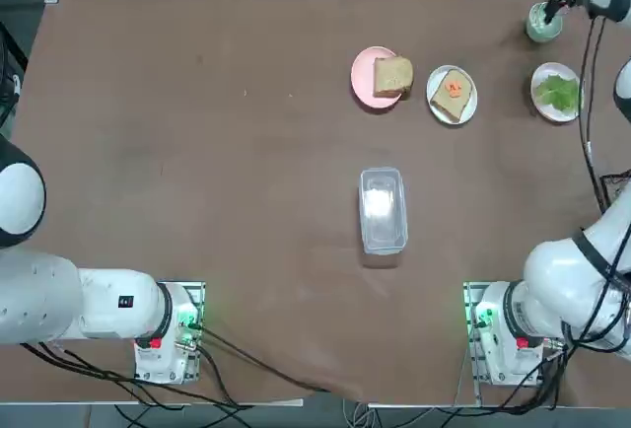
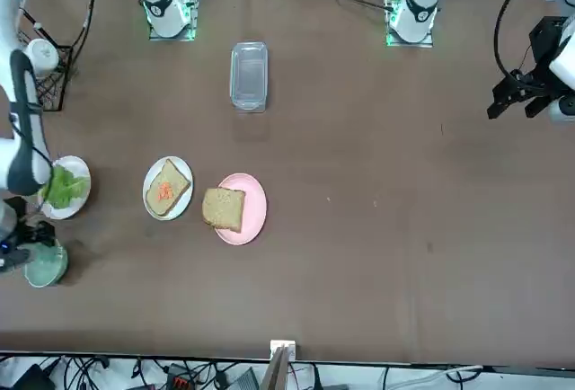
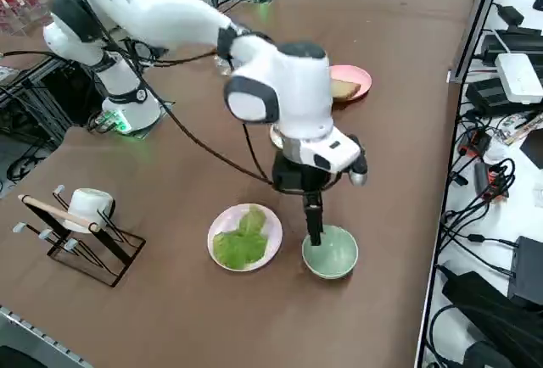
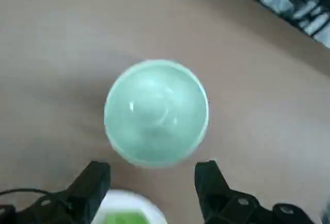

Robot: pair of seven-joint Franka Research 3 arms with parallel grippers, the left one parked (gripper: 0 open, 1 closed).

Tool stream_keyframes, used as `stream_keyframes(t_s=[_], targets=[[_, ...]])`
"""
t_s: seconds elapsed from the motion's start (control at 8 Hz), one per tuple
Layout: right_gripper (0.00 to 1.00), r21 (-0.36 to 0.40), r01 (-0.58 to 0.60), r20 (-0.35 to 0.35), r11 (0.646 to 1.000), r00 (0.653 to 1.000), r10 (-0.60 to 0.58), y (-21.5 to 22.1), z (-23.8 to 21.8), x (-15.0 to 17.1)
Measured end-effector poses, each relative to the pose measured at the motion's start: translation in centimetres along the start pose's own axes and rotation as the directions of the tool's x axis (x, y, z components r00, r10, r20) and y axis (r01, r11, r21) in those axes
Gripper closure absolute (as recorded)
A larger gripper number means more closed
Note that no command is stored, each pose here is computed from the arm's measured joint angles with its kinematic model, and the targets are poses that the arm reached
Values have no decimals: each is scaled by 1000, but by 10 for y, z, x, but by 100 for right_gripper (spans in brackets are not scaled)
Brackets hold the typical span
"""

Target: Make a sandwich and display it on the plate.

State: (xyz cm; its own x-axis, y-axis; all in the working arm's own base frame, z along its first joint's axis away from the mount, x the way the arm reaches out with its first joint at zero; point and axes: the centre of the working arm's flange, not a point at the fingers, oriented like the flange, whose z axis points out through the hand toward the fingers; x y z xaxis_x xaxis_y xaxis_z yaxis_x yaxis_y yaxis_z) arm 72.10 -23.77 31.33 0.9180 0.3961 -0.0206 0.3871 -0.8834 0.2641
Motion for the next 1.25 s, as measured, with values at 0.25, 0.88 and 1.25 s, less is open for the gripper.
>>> stream_keyframes(t_s=[0.25, 0.88, 1.25], targets=[[1, 45, -5, 71, 999, 997, 2, -10, -6, -34], [4, 152, -65, 176, 986, 984, 38, -30, 57, -130], [7, 182, -65, 165, 981, 986, 35, -39, 91, -150]])
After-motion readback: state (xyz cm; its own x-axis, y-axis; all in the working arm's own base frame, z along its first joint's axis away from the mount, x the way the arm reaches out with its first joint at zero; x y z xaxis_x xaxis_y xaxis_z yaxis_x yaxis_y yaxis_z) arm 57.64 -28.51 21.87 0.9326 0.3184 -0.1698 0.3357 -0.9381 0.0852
